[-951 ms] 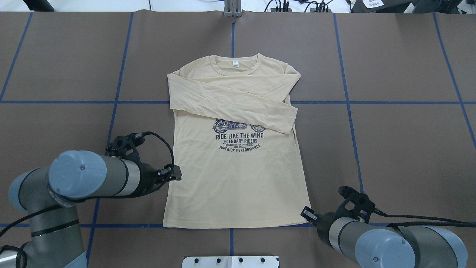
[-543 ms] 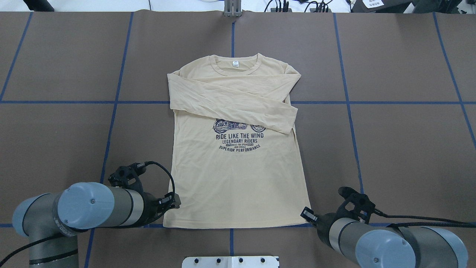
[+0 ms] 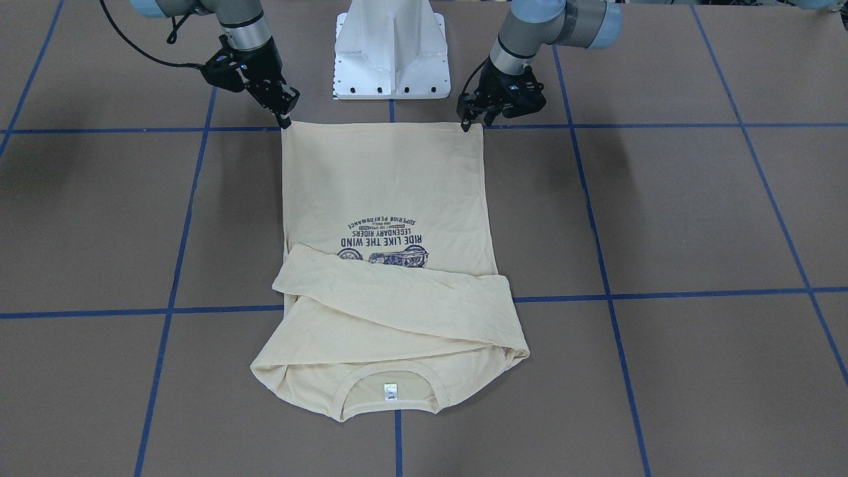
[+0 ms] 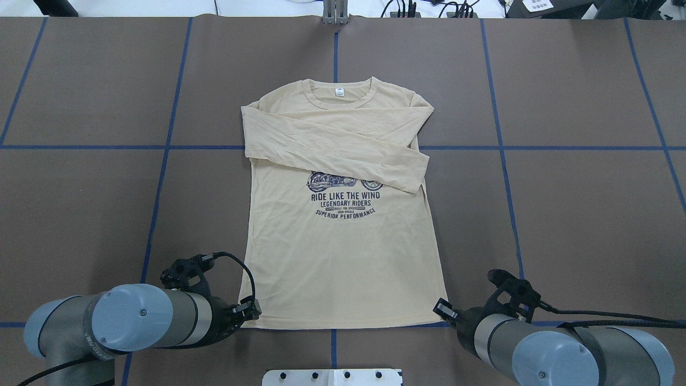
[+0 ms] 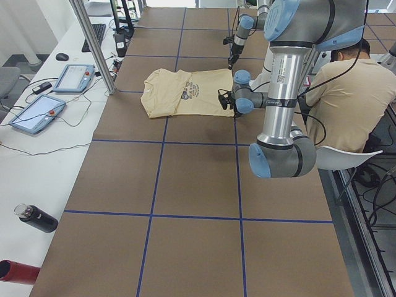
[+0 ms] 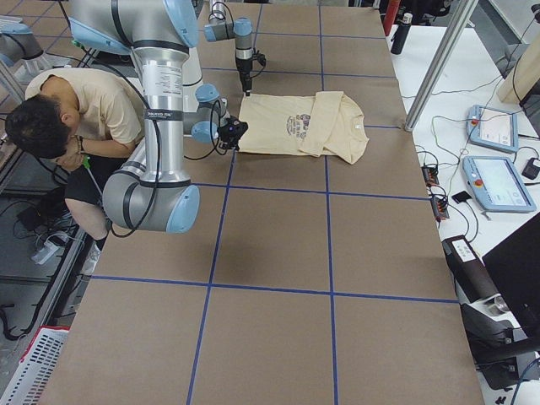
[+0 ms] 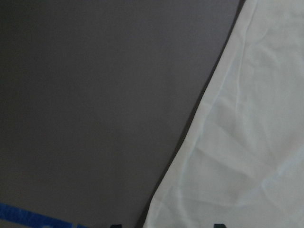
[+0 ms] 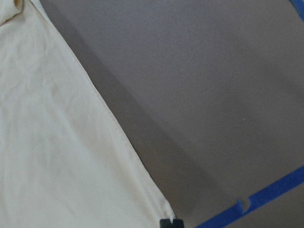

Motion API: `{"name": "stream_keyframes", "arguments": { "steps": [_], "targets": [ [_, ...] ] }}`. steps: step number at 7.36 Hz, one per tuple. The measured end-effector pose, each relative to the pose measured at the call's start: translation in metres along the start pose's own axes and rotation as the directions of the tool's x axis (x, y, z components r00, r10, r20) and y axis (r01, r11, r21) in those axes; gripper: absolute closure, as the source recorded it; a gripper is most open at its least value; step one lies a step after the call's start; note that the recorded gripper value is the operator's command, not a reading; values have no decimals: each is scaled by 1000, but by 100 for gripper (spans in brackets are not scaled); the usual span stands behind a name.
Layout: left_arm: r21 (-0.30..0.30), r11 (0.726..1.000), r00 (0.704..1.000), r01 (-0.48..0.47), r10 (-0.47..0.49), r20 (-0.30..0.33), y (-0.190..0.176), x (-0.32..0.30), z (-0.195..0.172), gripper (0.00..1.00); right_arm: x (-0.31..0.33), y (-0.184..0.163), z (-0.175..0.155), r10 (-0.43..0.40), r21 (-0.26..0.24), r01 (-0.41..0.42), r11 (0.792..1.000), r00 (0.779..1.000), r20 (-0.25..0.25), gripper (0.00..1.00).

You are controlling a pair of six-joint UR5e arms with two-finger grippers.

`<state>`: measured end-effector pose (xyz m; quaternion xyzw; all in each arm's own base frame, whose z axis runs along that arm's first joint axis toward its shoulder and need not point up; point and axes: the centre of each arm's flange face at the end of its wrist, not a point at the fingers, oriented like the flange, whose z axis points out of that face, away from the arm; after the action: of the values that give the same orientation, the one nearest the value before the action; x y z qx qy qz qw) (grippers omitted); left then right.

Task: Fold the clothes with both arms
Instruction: 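Grasp both hem corners nearest the robot with the left and right grippers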

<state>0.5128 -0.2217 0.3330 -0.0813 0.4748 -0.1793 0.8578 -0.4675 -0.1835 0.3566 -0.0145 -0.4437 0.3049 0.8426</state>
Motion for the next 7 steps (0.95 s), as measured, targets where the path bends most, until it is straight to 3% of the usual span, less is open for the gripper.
{"name": "stream_keyframes", "arguments": {
  "steps": [1,3,7],
  "targets": [
    [0,1000,1000,1,-1,3,0,-1,1,42,0,0,0,0,0,0,1000,1000,0,100],
    [1,1000,1000,2,-2,6,0,-2,3,100,1,0,0,0,1,0,1000,1000,-1,100],
    [-1,1000,1000,3,-3,13,0,-3,2,100,1,0,0,0,1,0,1000,1000,-1,100]
  ]
}}
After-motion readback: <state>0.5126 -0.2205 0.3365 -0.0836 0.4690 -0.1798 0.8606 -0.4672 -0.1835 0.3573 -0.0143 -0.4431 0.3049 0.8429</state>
